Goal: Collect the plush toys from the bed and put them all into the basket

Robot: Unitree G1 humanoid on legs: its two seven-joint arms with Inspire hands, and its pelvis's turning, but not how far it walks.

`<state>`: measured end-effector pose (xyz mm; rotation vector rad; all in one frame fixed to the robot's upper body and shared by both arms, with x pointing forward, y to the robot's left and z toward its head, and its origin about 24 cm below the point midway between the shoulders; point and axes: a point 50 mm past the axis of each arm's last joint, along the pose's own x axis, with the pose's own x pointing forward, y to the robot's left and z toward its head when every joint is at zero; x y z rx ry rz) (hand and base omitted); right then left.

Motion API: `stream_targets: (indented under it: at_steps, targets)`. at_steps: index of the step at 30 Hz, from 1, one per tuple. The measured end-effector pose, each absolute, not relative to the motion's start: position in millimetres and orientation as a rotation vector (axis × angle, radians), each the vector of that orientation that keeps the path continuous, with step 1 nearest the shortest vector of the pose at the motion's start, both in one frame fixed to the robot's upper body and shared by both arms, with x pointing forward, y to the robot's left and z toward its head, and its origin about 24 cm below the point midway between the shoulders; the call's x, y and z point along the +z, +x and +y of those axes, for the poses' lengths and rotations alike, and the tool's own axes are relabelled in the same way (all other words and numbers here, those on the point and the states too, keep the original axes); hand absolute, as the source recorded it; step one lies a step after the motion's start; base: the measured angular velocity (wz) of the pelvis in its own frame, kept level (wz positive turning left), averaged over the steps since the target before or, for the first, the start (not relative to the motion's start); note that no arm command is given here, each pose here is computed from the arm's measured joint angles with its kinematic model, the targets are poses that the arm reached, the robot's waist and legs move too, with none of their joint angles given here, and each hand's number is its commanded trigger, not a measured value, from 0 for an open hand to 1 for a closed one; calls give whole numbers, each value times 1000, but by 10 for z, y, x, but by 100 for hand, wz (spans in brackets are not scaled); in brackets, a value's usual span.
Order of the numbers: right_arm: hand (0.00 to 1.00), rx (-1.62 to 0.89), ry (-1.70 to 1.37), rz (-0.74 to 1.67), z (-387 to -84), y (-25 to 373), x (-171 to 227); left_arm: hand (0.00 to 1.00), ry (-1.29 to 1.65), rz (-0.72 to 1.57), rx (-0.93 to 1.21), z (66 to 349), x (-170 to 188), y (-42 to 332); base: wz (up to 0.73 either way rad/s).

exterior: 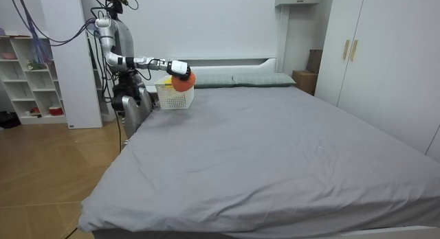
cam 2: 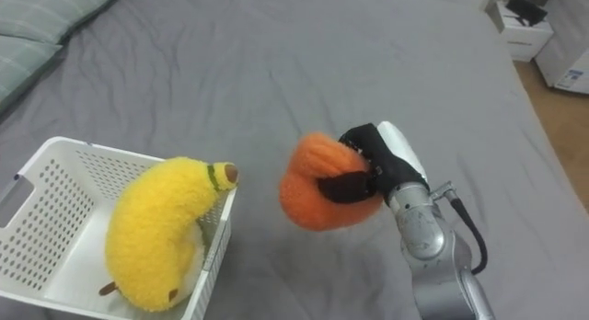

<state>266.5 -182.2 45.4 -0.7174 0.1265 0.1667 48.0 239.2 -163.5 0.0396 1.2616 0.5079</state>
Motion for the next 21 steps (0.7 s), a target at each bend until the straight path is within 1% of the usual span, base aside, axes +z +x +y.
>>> stream_targets:
  at_steps: [11,16,21]
  targets:
    - [100,155,-715,-44,-1733,2747,853,0,43,1240,498,2410,-1619,529,0]
    - [100,165,-709,-157,-1636,2798,1122,0,34,1249,486,2397,-1628,510,-1]
    - [100,203,-692,-196,-1508,2867,1230,0,43,1260,471,2388,-1633,505,0]
